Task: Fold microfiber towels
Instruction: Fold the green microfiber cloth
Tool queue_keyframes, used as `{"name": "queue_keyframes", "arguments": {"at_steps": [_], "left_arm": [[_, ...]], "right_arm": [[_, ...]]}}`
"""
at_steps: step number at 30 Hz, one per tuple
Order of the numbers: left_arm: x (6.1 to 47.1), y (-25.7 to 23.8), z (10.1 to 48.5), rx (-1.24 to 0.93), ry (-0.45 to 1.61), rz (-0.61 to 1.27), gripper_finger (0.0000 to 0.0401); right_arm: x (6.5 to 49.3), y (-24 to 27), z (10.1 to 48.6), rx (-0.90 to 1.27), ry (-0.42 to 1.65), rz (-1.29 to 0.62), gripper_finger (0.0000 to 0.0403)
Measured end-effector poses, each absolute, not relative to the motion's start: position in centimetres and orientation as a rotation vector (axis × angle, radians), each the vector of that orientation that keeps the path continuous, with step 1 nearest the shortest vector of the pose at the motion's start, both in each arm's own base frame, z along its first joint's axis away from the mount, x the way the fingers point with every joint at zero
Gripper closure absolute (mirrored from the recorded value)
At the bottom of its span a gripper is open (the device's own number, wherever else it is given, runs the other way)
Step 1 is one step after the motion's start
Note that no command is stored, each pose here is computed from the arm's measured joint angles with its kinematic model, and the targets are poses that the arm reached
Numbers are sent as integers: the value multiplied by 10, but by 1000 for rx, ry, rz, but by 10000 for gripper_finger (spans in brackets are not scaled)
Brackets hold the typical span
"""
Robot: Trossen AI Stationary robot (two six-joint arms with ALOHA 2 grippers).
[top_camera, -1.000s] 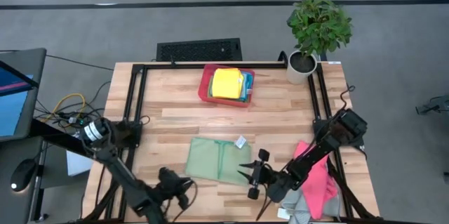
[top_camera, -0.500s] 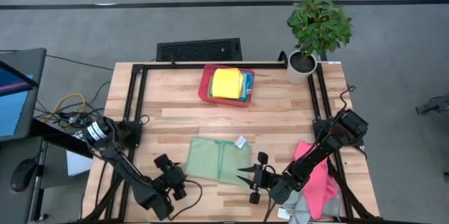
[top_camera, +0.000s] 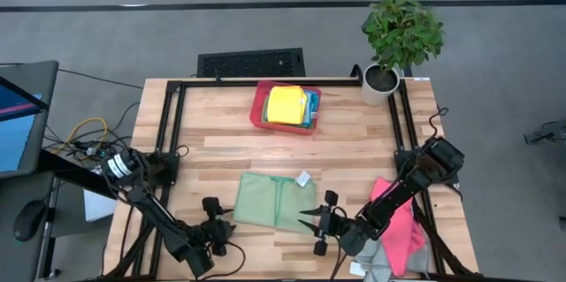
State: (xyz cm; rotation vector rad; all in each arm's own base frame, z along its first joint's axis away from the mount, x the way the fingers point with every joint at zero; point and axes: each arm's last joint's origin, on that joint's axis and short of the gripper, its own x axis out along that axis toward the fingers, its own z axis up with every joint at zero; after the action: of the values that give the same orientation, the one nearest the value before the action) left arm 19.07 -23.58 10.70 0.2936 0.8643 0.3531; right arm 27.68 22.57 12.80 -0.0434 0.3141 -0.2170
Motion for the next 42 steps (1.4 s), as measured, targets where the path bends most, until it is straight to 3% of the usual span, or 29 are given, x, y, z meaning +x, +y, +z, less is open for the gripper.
{"name": "queue_keyframes", "arguments": {"at_steps": [8, 12, 22, 29, 42], "left_arm": [[197, -237, 103, 397, 859, 260, 150], [201, -234, 102, 418, 850, 264, 169], [202, -226, 95, 408, 906, 263, 313], [201, -224, 91, 371, 924, 265, 388], [211, -226, 99, 387, 953, 253, 398]], "right_arm": [[279, 222, 128, -35, 313, -229, 267], [281, 221, 129, -25, 308, -236, 267], [284, 223, 129, 56, 320, -157, 267], [286, 225, 131, 84, 317, -118, 267], [333, 221, 105, 38, 398, -26, 285]]}}
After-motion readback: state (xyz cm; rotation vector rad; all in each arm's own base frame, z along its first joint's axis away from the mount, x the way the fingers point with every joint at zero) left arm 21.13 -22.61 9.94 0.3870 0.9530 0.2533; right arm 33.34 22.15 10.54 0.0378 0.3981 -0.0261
